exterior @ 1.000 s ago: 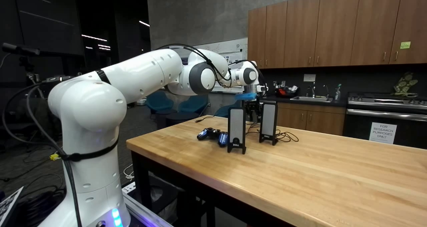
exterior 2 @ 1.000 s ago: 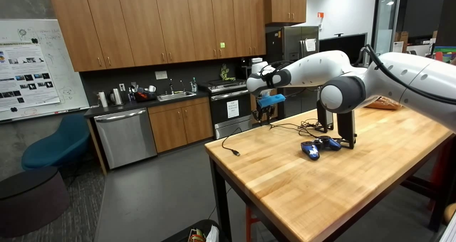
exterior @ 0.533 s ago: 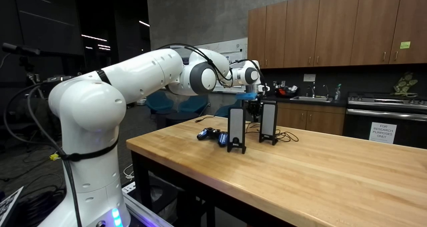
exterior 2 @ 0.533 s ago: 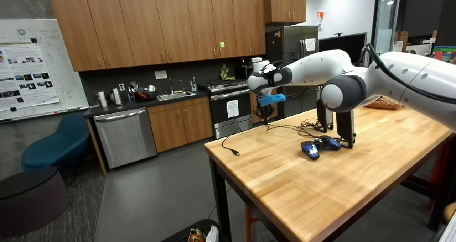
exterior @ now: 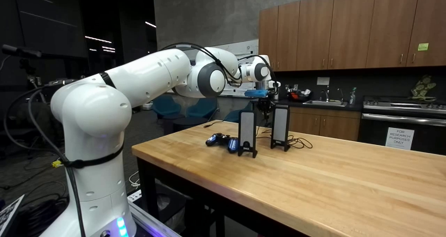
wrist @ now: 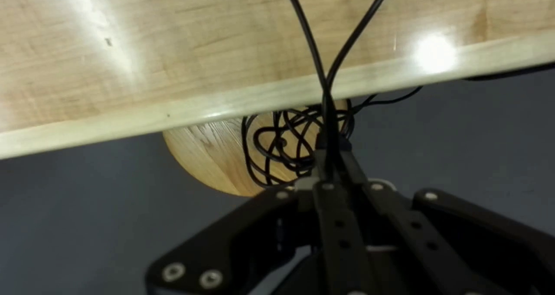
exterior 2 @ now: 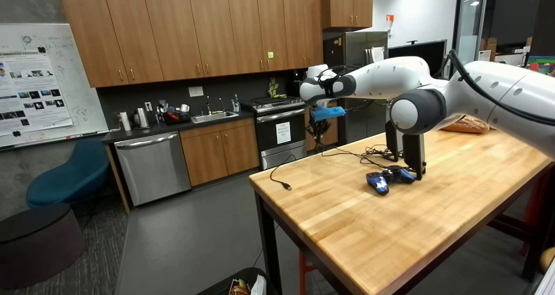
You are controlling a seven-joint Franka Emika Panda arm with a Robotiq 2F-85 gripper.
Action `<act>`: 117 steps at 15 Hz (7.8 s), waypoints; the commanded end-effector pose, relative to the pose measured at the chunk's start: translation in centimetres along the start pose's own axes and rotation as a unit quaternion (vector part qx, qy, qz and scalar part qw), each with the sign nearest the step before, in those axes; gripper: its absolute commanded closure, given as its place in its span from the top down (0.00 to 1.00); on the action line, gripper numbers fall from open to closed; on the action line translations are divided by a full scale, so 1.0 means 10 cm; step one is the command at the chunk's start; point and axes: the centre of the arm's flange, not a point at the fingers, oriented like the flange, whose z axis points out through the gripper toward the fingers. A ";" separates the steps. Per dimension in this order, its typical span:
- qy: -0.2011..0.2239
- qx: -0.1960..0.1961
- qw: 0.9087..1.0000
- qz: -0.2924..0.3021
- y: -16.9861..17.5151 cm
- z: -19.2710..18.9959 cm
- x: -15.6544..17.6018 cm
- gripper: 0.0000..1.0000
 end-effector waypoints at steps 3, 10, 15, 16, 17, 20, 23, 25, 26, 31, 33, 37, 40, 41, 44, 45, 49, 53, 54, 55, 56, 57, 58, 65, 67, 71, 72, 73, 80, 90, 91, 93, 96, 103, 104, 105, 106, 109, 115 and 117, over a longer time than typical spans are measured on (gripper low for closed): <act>0.012 0.009 1.000 -0.024 0.06 -0.51 -0.19 0.02; 0.023 0.017 0.998 -0.063 0.50 -0.79 -0.46 0.02; 0.049 0.037 0.994 -0.088 0.69 -0.97 -0.47 0.02; 0.054 0.041 0.993 -0.097 0.69 -1.00 -0.49 0.02; 0.060 0.044 0.992 -0.106 0.75 -1.05 -0.56 0.02; 0.066 0.044 0.987 -0.136 0.90 -1.10 -0.55 0.02; 0.054 0.036 0.985 -0.157 1.08 -1.12 -0.54 0.02; 0.043 0.038 0.983 -0.172 1.21 -1.11 -0.55 0.02; 0.039 0.035 0.982 -0.182 1.28 -1.10 -0.56 0.02; 0.007 0.029 0.981 -0.191 1.26 -0.90 -0.64 0.33; -0.002 0.034 0.982 -0.187 1.23 -0.84 -0.66 0.43; -0.028 0.025 0.983 -0.182 0.93 -0.74 -0.67 0.69; -0.057 0.033 0.984 -0.164 0.47 -0.51 -0.67 0.89; -0.062 0.033 0.984 -0.161 0.31 -0.40 -0.69 0.96; -0.062 0.030 0.986 -0.150 -0.24 -0.11 -0.78 1.00; -0.063 0.028 0.987 -0.144 -0.31 -0.05 -0.76 1.00; -0.055 0.028 0.993 -0.102 -0.42 0.08 -0.68 1.00; -0.040 0.021 0.997 -0.064 -0.27 0.07 -0.57 1.00; -0.043 0.018 0.997 -0.056 -0.24 0.06 -0.54 1.00; -0.052 0.013 0.997 -0.051 -0.21 0.07 -0.51 1.00; -0.063 0.011 0.997 -0.052 -0.18 0.09 -0.51 1.00; -0.082 0.003 0.995 -0.053 -0.16 0.11 -0.52 1.00; -0.093 -0.005 0.994 -0.052 -0.15 0.14 -0.53 1.00; -0.137 -0.026 0.989 -0.037 -0.05 0.24 -0.60 0.60; -0.147 -0.029 0.988 -0.036 -0.04 0.26 -0.61 0.44; -0.165 -0.031 0.985 -0.041 -0.07 0.30 -0.63 0.13; -0.167 -0.032 0.984 -0.042 -0.08 0.30 -0.64 0.05; -0.169 -0.031 0.984 -0.045 -0.08 0.30 -0.66 0.01; -0.140 -0.014 0.989 -0.051 0.06 0.01 -0.81 0.01; -0.082 -0.010 0.995 -0.060 0.50 -0.23 -0.90 0.01; -0.081 -0.012 0.994 -0.068 0.53 -0.20 -0.90 0.01; -0.080 -0.012 0.993 -0.088 0.57 -0.12 -0.89 0.01; -0.079 -0.012 0.990 -0.113 0.58 -0.06 -0.89 0.01; -0.071 -0.022 0.991 -0.112 0.57 0.02 -0.89 0.01; -0.072 -0.024 0.991 -0.113 0.58 0.02 -0.88 0.01; -0.072 -0.023 0.991 -0.115 0.60 0.02 -0.88 0.01; -0.072 -0.025 0.990 -0.116 0.61 0.02 -0.87 0.01; -0.081 -0.029 0.989 -0.119 0.65 0.03 -0.86 0.01; -0.095 -0.032 0.988 -0.118 0.75 0.08 -0.87 0.27; -0.098 -0.036 0.988 -0.115 0.79 0.10 -0.88 0.40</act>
